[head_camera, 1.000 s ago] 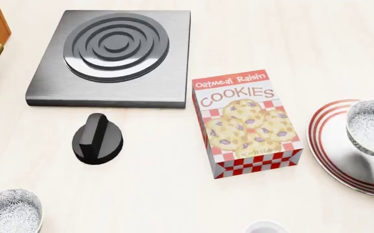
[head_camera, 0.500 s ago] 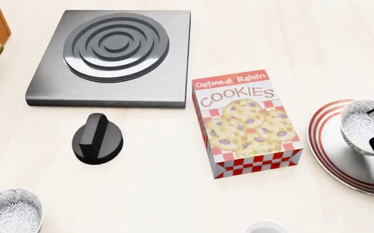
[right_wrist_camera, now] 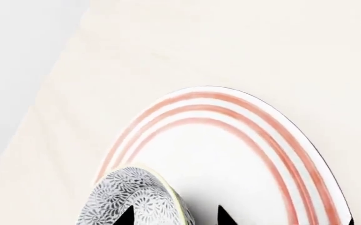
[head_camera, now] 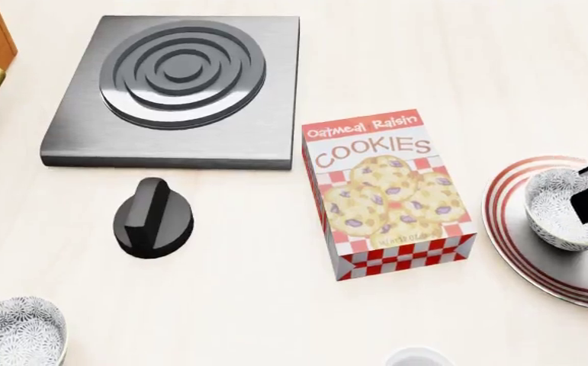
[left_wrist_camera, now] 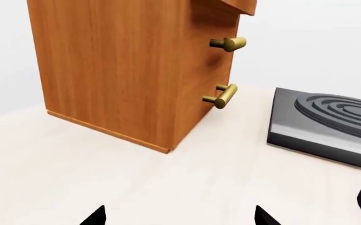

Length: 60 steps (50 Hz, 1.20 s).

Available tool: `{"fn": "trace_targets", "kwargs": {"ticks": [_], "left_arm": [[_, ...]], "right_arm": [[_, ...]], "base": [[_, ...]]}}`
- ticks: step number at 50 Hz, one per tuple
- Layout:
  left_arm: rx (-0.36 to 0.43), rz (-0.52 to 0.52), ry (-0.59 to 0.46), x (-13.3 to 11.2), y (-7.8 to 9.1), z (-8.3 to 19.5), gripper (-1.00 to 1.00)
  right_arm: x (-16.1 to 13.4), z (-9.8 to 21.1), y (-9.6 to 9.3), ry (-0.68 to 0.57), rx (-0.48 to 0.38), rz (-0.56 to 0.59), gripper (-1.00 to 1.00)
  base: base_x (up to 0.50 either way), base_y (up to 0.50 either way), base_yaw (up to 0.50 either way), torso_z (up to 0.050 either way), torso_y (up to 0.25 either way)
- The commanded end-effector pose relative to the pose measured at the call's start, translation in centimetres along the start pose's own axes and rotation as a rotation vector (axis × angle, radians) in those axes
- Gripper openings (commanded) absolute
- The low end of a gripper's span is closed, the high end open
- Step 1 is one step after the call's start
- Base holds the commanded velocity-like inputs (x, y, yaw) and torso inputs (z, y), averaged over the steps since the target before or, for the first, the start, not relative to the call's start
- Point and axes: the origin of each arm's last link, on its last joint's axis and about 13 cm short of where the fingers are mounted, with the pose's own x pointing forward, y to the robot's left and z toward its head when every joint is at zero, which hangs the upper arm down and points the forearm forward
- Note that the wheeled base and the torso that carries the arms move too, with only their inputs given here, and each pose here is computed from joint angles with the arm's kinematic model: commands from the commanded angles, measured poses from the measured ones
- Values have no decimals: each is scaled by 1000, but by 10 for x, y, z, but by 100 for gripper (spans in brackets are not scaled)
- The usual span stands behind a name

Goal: Pick the akita bowl from table center and place it on the plate.

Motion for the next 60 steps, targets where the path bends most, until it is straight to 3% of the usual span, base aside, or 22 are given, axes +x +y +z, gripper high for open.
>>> {"fn": "trace_targets", "kwargs": {"ticks": [1,13,22,33,34,52,54,57,58,60], "left_arm": [[-1,1,-4,0,0,2,100],[-2,2,-12,0,1,4,100],[-1,-8,-10,0,-1,4,100],[0,-22,-13,1,-5,5,100],[1,-24,-14,1,-6,6,100],[0,-47,-27,3,-11,13,100],[7,-69,-79,0,-11,33,100],[-21,-70,-129,-2,-10,51,100],[-47,-55,-144,-19,2,58,100],[-37,-47,-144,-23,7,58,100]], "right_arm": [[2,15,8,-181,102,123,100],[-25,26,23,-452,297,330,100],[-64,32,37,-578,319,499,100],[-111,34,50,-695,241,685,100],[-115,33,52,-703,189,687,100],[-177,25,56,-833,34,888,100],[-203,19,55,-847,-9,993,100],[-223,16,58,-896,-41,1035,100],[-232,14,61,-917,-26,1067,100],[-234,10,63,-896,-24,1090,100]], "base": [[0,0,0,0,0],[0,0,0,0,0],[0,0,0,0,0],[0,0,0,0,0],[0,0,0,0,0],[0,0,0,0,0],[0,0,0,0,0],[0,0,0,0,0],[0,0,0,0,0],[0,0,0,0,0]]}}
